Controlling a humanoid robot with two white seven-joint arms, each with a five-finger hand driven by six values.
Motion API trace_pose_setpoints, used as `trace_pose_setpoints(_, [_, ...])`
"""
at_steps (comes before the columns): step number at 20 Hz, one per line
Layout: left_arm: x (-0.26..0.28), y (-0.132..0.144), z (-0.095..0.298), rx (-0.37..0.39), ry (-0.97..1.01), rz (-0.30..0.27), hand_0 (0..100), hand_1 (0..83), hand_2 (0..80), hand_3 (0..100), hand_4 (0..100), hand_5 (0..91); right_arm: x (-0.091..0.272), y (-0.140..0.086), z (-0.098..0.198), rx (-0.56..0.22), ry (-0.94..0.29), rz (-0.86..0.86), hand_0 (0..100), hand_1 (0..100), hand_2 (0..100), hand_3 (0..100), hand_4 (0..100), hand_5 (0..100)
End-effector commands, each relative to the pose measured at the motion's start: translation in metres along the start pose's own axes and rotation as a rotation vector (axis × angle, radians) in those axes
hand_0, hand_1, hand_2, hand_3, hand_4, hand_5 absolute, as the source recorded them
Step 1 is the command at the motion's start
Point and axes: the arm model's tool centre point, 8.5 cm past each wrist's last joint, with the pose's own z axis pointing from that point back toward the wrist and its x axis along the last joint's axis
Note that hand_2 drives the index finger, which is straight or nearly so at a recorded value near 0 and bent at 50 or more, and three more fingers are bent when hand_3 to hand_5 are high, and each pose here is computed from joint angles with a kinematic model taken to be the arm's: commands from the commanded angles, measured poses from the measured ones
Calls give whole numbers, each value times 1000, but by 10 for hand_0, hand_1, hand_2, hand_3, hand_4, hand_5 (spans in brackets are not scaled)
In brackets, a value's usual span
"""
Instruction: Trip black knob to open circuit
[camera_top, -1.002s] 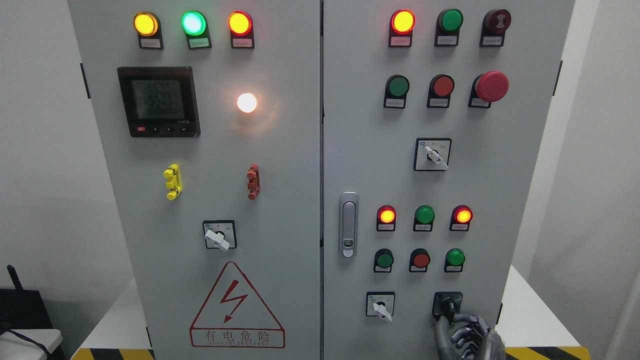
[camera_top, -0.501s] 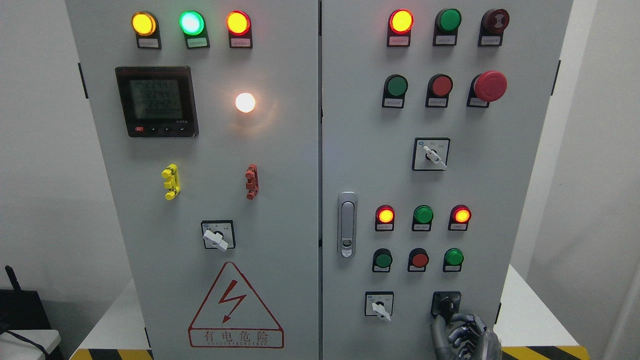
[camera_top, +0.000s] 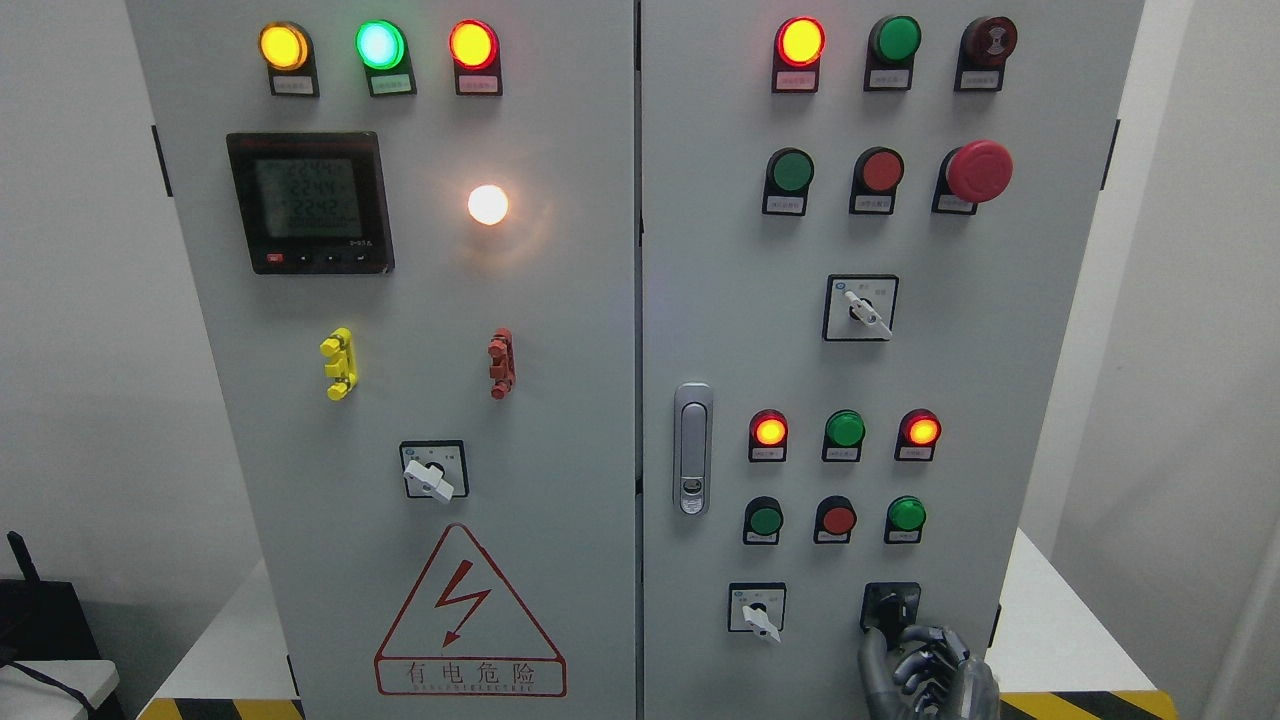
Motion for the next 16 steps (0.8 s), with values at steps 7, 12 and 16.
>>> trace_pose_setpoints(7, [5,-1,0,-5,-9,-32,120,389,0,0,0,0,0,3,1,6,14,-41,454,734,578,909,935,958])
trace_pose_setpoints(12, [5,-1,0,-5,-9,-32,120,389,0,0,0,0,0,5,2,16,27,-64,447,727,582,915,937,958])
trace_pose_setpoints(16, [5,-1,0,-5,-9,-34,120,389,0,0,0,0,0,5,2,16,26,-66,442,725,585,918,937,958])
